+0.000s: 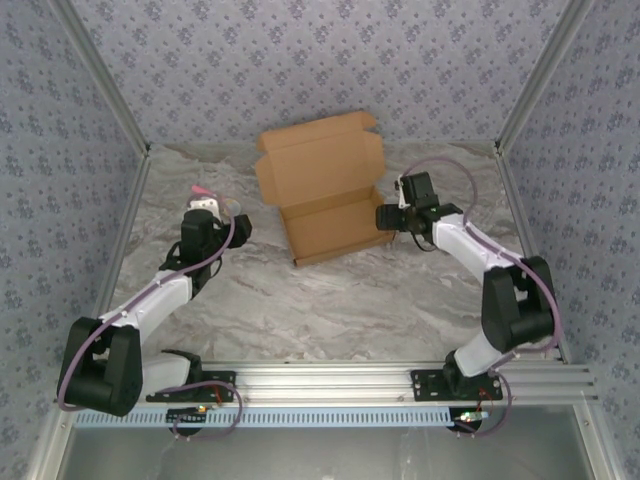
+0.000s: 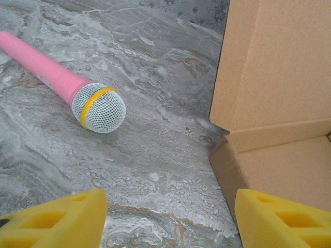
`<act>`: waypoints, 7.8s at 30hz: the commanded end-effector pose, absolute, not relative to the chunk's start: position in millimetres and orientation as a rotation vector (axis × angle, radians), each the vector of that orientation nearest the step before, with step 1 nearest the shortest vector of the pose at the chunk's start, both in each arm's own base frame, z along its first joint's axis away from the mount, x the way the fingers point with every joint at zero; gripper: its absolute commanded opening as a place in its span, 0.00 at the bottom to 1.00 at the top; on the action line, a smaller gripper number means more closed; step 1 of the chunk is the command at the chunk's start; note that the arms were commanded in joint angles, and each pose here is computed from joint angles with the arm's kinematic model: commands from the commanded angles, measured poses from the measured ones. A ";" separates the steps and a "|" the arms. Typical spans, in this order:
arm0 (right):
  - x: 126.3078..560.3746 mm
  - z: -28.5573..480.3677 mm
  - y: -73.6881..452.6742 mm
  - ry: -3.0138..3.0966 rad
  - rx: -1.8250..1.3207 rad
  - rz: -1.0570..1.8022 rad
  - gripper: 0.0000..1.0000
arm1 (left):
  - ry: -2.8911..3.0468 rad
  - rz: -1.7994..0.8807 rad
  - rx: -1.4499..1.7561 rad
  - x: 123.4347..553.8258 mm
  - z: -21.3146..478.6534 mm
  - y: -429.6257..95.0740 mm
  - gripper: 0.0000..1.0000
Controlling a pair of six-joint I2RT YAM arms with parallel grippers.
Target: Fold the paper box
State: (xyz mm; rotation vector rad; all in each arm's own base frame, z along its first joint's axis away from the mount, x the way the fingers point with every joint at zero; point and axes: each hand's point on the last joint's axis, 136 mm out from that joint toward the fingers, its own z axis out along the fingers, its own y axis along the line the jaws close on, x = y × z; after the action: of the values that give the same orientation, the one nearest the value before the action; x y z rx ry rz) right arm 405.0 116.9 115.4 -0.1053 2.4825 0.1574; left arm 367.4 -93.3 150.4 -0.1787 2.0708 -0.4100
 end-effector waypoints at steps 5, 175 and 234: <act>439.2 95.1 120.4 2.564 -0.165 0.076 0.55 | 2.038 -0.437 -0.155 364.8 164.5 -97.8 0.66; 325.5 148.9 273.6 2.239 -0.644 0.510 0.74 | 2.562 -0.379 -0.479 528.8 69.0 6.5 0.22; 282.4 157.8 133.3 2.281 -0.111 0.582 0.74 | 2.234 -0.141 1.496 440.2 74.9 -383.8 0.25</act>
State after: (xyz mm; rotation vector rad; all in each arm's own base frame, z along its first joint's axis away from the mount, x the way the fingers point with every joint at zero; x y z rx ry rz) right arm 282.6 137.8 164.9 -0.1382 2.2636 0.5941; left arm 438.5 -387.3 71.5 1.4724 2.2338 -0.1855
